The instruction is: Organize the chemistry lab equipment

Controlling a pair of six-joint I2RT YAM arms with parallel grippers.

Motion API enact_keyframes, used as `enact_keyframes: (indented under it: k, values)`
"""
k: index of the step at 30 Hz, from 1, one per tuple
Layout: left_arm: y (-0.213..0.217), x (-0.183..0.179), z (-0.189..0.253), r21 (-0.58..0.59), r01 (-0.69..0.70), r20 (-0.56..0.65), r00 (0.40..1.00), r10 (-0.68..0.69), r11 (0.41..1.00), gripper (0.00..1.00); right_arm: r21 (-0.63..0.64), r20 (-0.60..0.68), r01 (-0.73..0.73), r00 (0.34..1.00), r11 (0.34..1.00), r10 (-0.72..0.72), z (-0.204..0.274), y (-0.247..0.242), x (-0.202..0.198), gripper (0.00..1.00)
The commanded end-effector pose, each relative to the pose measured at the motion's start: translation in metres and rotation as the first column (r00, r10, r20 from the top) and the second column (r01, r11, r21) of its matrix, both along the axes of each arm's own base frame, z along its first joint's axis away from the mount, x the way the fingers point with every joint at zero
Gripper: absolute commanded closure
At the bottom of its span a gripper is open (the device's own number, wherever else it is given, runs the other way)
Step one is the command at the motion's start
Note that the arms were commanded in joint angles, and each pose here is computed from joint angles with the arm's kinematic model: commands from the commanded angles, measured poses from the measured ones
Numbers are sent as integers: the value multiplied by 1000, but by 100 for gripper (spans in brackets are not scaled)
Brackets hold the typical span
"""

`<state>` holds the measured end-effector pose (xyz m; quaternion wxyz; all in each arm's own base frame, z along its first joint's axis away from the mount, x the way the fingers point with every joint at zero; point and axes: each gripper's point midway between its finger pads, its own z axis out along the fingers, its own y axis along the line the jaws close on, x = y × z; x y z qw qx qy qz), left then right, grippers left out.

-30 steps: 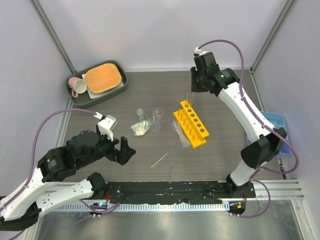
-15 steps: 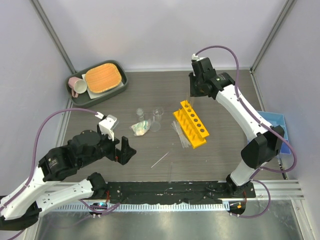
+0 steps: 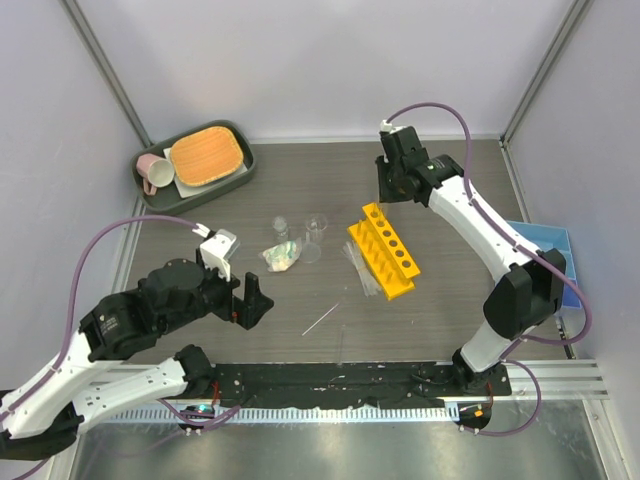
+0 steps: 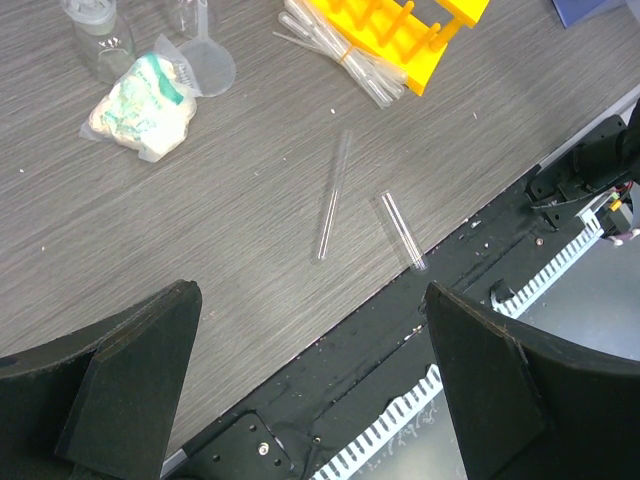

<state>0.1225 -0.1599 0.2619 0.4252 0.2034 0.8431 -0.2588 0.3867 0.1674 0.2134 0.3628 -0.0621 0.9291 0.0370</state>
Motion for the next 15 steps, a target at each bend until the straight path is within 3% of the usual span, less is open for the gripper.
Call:
enact_keyframes:
  k: [1, 15]
  values:
    - [-3, 5, 12, -18, -3, 35, 999, 4, 1000, 0, 44, 92, -13, 996, 999, 9, 25, 2, 3, 88]
    - [-4, 6, 11, -13, 0, 35, 999, 0, 1000, 0, 56, 79, -28, 997, 998, 23, 13, 7, 0, 87]
